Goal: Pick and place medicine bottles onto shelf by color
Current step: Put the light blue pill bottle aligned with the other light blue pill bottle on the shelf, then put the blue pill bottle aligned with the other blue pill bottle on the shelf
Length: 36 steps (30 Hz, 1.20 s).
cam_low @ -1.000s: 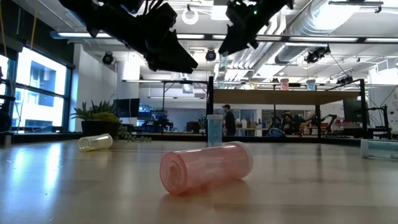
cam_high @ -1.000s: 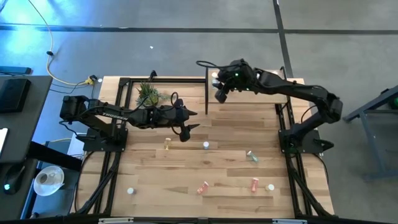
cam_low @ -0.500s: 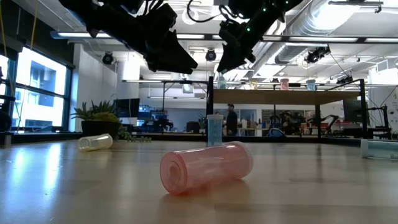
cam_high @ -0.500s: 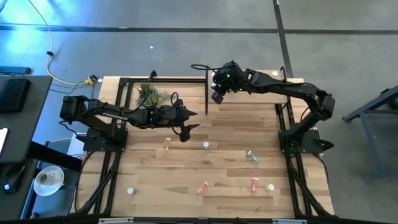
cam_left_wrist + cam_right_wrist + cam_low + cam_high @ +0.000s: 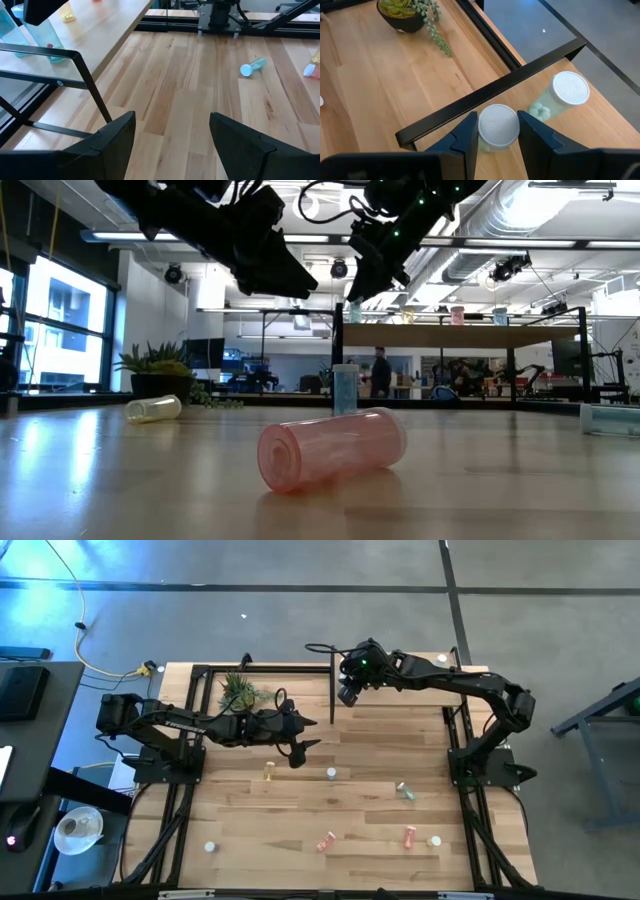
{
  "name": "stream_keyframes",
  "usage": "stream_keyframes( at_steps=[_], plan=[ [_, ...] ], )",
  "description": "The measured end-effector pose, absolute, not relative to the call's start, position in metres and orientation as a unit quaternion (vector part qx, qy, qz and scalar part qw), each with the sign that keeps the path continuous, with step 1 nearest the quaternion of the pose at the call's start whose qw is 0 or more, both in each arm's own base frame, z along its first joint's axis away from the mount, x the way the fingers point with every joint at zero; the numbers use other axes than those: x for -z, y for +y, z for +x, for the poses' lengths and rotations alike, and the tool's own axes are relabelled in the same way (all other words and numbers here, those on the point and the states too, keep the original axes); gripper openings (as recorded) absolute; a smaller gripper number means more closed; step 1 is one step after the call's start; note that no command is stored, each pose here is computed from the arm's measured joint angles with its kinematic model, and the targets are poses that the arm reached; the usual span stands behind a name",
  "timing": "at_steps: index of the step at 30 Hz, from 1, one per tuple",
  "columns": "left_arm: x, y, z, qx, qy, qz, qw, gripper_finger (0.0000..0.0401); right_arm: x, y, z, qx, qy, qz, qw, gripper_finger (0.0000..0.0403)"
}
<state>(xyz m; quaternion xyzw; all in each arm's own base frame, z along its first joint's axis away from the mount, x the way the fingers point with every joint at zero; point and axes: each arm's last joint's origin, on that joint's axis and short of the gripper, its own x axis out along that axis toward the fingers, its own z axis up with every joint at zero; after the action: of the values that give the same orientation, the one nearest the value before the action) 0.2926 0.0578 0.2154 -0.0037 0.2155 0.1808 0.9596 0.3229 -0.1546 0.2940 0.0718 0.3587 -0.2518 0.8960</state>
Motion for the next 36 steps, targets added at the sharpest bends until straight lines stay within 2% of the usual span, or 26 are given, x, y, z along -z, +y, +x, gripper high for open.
stream_keyframes(
  at_steps=[7, 17, 29, 36],
  plan=[
    [-0.215, 0.058, 0.293, -0.18, 0.216, -0.001, 0.96, 0.0243, -0.294, -0.155, 0.323, 0.254, 0.36, 0.073, 0.895, 0.0106],
    [-0.215, 0.058, 0.293, -0.18, 0.216, -0.001, 0.96, 0.0243, -0.291, -0.154, 0.322, 0.255, 0.368, 0.074, 0.891, 0.0155],
    [-0.215, 0.058, 0.292, -0.18, 0.219, -0.001, 0.959, 0.0243, -0.324, -0.153, 0.32, 0.253, 0.375, 0.071, 0.889, 0.0158],
    [-0.206, 0.057, 0.288, -0.188, 0.261, -0.036, 0.946, 0.0243, -0.334, -0.145, 0.318, 0.238, 0.399, 0.058, 0.884, 0.0158]
  ],
)
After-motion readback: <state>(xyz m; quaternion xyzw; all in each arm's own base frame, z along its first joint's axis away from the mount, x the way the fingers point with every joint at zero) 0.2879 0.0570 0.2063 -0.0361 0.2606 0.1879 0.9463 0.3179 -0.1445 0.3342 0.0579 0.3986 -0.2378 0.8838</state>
